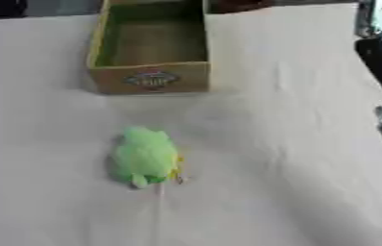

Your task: Pick up objects on the table and place them in the box.

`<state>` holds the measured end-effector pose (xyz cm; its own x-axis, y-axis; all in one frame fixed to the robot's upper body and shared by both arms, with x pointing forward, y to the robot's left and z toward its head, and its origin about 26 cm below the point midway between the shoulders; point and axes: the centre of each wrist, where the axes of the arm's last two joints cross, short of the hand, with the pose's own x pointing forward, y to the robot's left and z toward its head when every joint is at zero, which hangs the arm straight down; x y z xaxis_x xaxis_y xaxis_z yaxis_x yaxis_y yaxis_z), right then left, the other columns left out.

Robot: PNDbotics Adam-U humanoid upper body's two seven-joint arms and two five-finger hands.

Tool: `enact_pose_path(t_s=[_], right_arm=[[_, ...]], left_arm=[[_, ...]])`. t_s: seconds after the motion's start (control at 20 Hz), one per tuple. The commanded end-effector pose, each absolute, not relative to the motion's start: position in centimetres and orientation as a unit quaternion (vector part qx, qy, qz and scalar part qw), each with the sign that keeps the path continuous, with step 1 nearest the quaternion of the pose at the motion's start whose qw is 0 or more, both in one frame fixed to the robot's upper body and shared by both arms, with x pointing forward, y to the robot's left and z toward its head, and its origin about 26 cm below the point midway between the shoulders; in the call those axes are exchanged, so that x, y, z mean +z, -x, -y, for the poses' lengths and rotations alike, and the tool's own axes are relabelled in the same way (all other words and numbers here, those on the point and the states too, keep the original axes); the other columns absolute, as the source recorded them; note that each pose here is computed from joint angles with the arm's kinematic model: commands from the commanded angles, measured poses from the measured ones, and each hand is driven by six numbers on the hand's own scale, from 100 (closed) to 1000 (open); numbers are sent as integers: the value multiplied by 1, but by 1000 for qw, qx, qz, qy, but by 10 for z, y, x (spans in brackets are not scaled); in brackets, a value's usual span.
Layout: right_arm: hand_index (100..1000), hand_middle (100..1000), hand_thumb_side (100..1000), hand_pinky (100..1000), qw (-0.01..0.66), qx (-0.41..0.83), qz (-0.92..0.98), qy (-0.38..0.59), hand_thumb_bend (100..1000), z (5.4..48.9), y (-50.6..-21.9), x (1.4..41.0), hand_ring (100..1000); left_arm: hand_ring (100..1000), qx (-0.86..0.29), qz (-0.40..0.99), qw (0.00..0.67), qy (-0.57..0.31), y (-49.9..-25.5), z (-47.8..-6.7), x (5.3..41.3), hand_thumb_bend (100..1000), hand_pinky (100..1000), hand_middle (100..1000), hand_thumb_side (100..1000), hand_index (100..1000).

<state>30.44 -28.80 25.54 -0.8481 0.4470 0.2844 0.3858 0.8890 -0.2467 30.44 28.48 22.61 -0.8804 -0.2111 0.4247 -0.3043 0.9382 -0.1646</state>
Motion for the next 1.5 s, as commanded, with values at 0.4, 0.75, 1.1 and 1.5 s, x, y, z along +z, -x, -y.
enact_pose_path(t_s=[0.4,0.75,1.1,1.5], right_arm=[[733,582,491,527,149,104,958,220,100,287,-301,267,594],[735,583,494,528,147,110,959,217,100,286,-301,269,595],[777,619,595,554,149,199,938,240,100,276,-302,287,621],[855,707,821,635,130,444,833,303,100,227,-301,321,693]], left_arm=[[833,112,966,188,-137,-301,-287,235,100,658,812,987,862],[832,111,967,187,-136,-302,-287,236,100,658,812,988,862],[832,109,967,188,-133,-302,-286,236,100,657,811,988,862],[833,104,967,192,-130,-302,-285,235,100,657,811,988,861]])
